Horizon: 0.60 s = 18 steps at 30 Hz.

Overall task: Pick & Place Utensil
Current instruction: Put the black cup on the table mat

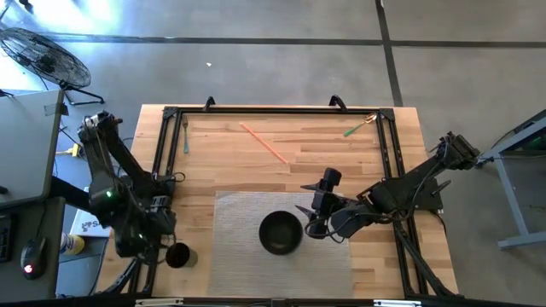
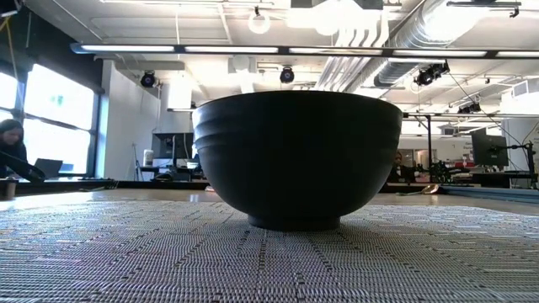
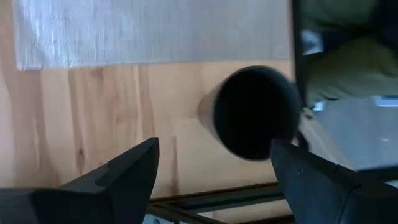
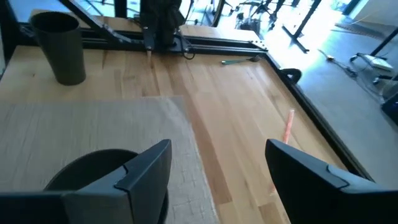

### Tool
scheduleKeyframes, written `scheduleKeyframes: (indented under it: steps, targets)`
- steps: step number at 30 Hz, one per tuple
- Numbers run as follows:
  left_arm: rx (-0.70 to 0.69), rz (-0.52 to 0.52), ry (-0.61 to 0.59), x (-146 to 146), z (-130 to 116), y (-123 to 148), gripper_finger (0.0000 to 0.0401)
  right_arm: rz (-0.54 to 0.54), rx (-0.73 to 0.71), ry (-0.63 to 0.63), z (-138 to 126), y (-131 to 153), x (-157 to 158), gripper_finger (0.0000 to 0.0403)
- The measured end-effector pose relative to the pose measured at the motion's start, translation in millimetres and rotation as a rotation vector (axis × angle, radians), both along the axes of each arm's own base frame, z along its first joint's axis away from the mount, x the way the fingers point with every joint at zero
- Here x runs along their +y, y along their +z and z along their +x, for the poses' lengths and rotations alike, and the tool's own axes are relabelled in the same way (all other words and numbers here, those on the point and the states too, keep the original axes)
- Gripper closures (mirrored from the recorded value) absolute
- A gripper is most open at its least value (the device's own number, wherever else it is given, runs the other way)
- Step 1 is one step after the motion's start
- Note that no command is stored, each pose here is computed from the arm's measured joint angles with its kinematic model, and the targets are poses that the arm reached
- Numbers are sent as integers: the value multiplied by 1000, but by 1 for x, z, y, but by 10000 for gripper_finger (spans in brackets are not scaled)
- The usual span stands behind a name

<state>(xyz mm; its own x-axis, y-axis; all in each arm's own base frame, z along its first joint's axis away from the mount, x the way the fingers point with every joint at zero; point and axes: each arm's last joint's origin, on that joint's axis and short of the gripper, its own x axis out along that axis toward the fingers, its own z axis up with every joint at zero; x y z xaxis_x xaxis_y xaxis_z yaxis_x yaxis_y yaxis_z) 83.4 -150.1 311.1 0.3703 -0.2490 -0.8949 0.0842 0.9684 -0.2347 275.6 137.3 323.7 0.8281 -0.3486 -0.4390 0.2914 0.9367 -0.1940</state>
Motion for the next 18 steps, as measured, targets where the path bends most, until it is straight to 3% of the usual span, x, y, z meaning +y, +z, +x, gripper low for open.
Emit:
scheduleKeyframes:
  steps: [8, 18]
  targets:
    - [-110, -31, -61, 17, -7, 14, 98, -34, -23, -51, 0, 1, -2, 148]
    - [-223, 56, -41, 18, -4, 14, 98, 38, 16, 51, 0, 0, 2, 148]
